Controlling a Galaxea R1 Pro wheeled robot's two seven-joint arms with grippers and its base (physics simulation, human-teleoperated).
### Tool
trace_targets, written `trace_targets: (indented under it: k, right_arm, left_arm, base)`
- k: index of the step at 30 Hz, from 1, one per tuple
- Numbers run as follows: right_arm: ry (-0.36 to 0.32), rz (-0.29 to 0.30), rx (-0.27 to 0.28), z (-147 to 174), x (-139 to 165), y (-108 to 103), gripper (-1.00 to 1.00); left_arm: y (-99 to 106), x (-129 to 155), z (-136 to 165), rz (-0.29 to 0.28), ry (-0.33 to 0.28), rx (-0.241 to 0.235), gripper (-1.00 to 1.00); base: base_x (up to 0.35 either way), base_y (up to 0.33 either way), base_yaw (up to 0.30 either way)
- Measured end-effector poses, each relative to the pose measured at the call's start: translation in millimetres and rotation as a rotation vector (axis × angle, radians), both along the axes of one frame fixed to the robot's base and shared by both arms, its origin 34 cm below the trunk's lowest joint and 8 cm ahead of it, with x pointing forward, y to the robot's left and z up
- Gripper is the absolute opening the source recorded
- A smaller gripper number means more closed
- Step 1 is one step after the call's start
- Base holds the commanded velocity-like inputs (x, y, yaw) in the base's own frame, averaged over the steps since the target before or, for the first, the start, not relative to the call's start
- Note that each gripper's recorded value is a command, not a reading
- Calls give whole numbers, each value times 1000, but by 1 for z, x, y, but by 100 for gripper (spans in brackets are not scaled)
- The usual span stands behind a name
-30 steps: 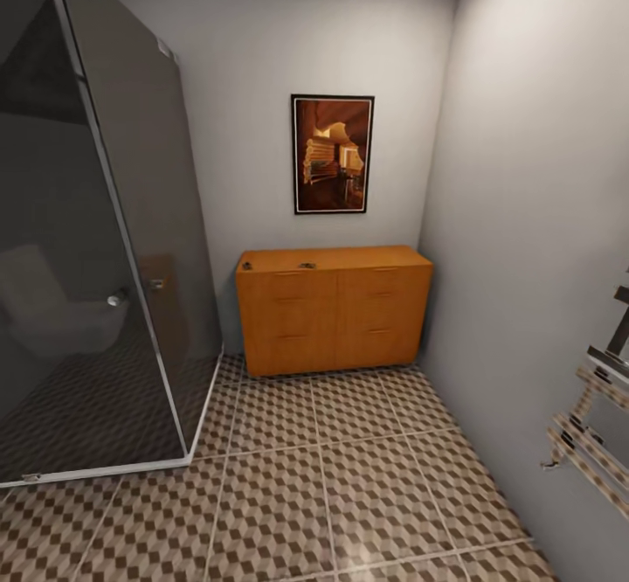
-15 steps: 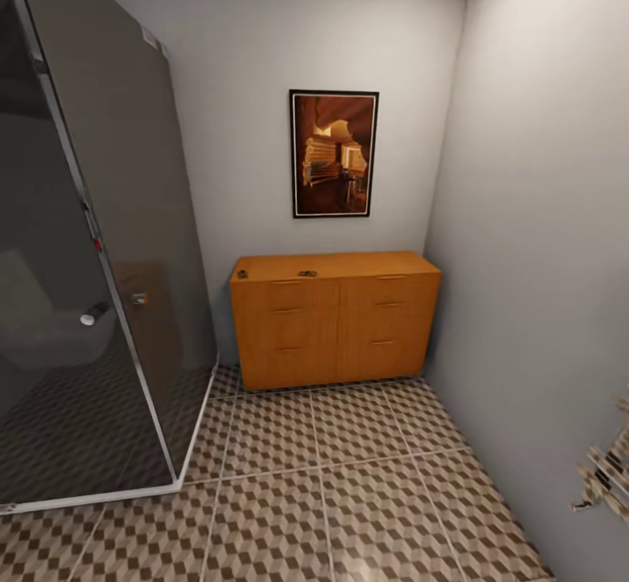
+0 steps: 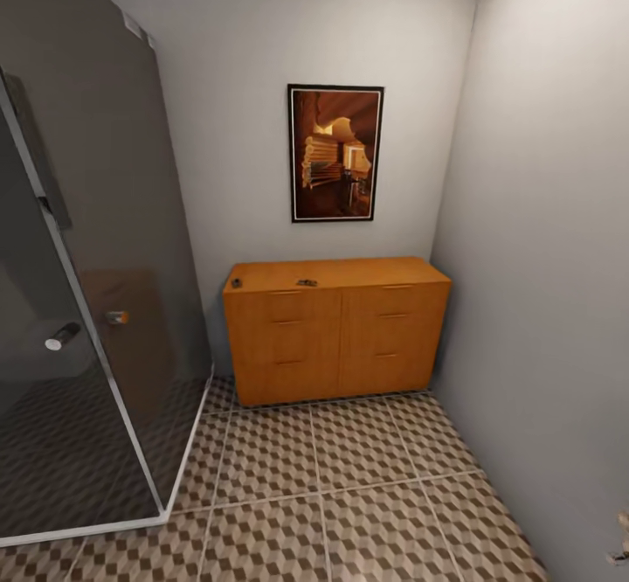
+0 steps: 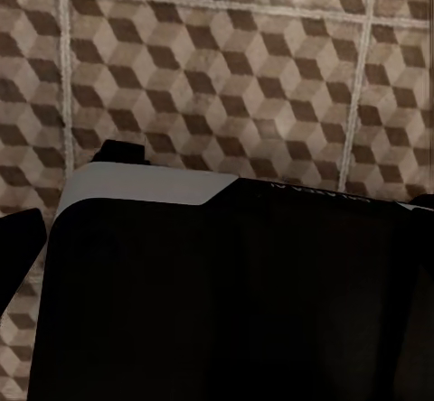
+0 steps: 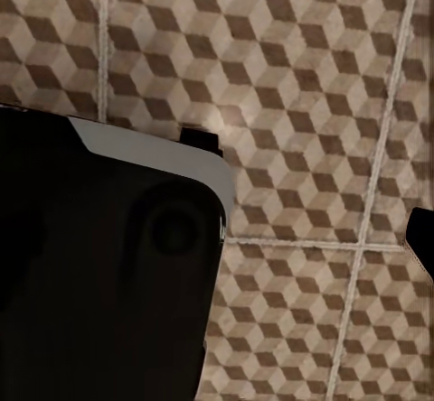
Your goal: Take the four mousetraps from the cabinet in the bathroom and place them on the bathroom floor. Make sure all four end up on the same floor surface, and ensure that at least two of them are either under or directly next to the same bathroom sink.
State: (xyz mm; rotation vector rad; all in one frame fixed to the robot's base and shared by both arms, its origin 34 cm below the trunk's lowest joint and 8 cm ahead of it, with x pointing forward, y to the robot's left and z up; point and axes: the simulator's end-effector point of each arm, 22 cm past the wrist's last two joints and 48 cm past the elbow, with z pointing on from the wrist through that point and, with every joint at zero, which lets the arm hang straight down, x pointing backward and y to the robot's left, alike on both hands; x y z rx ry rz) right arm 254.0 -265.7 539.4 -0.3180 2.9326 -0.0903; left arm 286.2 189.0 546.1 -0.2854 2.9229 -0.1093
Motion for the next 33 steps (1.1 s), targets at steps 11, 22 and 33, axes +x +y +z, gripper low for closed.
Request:
trace_targets:
  k: [11, 22, 33]
  right_arm:
    - [0, -2, 0, 0, 0, 0, 100]
    - [-11, -1, 5, 1, 4, 2, 100]
    - [-11, -1, 6, 1, 4, 2, 100]
  left_arm:
    - [1, 1, 0, 1, -3, 2, 100]
    - [1, 1, 0, 1, -3, 2, 100]
    - [1, 1, 0, 1, -3, 2, 100]
  base:
    - [320, 0, 0]
    - [320, 0, 0]
    - [320, 0, 0]
